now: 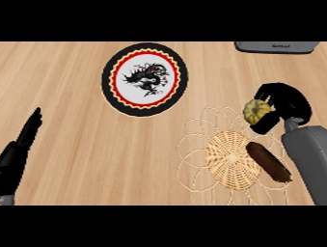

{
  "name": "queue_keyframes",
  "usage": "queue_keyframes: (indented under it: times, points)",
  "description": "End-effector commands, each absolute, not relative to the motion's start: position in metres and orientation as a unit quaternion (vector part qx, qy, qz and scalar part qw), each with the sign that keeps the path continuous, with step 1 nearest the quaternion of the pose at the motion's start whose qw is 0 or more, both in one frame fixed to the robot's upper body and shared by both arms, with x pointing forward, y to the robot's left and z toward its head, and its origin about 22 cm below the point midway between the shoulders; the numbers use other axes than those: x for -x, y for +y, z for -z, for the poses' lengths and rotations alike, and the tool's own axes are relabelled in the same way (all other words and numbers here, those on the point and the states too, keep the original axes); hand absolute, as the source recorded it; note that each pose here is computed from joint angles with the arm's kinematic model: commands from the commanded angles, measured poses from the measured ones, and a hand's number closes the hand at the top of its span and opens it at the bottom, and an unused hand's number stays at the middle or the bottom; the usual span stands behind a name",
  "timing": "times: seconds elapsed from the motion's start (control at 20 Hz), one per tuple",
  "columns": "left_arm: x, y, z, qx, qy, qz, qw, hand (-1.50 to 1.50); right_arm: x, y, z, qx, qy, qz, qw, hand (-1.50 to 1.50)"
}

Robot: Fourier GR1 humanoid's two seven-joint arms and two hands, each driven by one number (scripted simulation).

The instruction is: Pick the squash from the placemat and place it in the plate

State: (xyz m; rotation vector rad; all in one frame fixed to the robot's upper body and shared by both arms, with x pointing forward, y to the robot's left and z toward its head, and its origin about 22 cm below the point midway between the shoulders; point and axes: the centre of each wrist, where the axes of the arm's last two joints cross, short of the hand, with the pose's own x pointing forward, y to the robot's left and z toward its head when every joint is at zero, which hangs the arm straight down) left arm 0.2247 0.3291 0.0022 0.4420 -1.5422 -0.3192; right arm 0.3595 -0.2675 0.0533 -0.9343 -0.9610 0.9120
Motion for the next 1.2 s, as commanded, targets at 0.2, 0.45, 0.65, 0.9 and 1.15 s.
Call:
queue_keyframes:
  times: [0.2, 0.45, 0.65, 0.9, 1.15]
  points:
    - [-0.223, 0.328, -0.001, -0.199, -0.683, 0.133, 0.690, 0.00, -0.403, -0.279, -0.088, 0.478, -0.532, -0.359, 0.599, 1.50]
    - [-0.211, 0.330, 0.006, -0.202, -0.678, 0.131, 0.694, 0.00, -0.404, -0.274, -0.128, 0.495, -0.624, -0.326, 0.510, 1.50]
    - [-0.215, 0.340, 0.001, -0.209, -0.682, 0.137, 0.688, 0.00, -0.405, -0.235, -0.161, 0.419, -0.711, -0.319, 0.466, 1.50]
    - [-0.212, 0.331, -0.001, -0.207, -0.678, 0.139, 0.691, 0.00, -0.398, -0.186, -0.181, 0.359, -0.735, -0.348, 0.459, 1.50]
    - [-0.215, 0.331, -0.001, -0.210, -0.679, 0.137, 0.691, 0.00, -0.394, -0.123, -0.190, 0.319, -0.749, -0.363, 0.454, 1.50]
